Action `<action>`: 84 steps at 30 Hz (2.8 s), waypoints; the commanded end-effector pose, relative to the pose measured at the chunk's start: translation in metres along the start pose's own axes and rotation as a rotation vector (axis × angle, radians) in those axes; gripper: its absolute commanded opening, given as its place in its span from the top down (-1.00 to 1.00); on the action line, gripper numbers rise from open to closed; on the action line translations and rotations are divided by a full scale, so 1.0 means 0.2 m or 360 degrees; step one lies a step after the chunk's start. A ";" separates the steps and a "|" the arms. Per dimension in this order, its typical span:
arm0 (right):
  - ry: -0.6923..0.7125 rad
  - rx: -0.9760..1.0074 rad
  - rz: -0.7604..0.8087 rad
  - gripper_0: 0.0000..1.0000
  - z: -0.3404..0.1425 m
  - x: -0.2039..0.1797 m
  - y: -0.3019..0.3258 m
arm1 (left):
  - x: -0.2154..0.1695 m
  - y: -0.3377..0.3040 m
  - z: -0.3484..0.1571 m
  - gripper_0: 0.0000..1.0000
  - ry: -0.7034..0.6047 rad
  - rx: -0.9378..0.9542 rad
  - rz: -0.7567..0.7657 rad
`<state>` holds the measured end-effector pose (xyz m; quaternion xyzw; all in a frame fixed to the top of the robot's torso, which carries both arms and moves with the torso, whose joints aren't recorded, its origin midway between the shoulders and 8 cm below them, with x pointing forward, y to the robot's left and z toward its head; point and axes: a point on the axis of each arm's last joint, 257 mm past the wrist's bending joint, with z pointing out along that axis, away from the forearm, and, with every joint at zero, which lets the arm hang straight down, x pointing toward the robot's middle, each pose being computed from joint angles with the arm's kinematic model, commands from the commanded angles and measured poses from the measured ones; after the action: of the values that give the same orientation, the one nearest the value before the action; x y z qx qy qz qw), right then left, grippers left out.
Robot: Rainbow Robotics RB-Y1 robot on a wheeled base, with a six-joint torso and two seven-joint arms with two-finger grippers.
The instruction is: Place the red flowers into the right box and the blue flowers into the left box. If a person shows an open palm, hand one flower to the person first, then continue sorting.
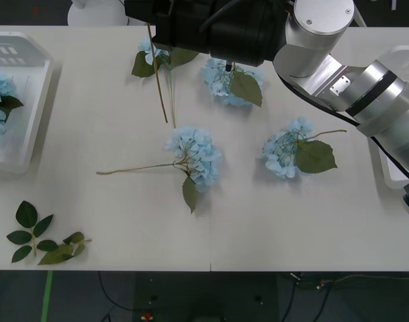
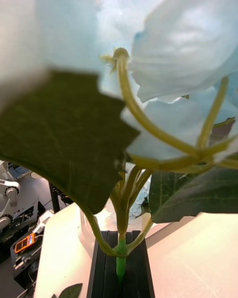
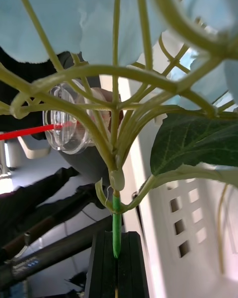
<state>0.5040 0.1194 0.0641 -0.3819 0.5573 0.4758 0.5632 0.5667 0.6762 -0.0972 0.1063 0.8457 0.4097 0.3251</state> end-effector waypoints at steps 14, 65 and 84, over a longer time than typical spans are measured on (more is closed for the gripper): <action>-0.0051 -0.0074 -0.0031 1.00 0.08 -0.02 0.13 | -0.11 0.21 -0.06 -0.86 -0.0084 -0.0062 -0.0064; -0.0049 -0.0055 -0.0014 1.00 0.11 0.02 0.13 | -0.72 -1.61 -2.13 -1.00 -0.0909 0.2162 -0.1389; -0.0047 -0.0046 -0.0019 1.00 0.10 0.01 0.12 | -1.17 -1.75 -2.04 -1.00 -0.1055 0.2162 -0.1503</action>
<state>0.5034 0.1311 0.0588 -0.3736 0.5585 0.4769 0.5666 0.5088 0.1153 -0.0902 0.0296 0.7411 -0.3845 0.5497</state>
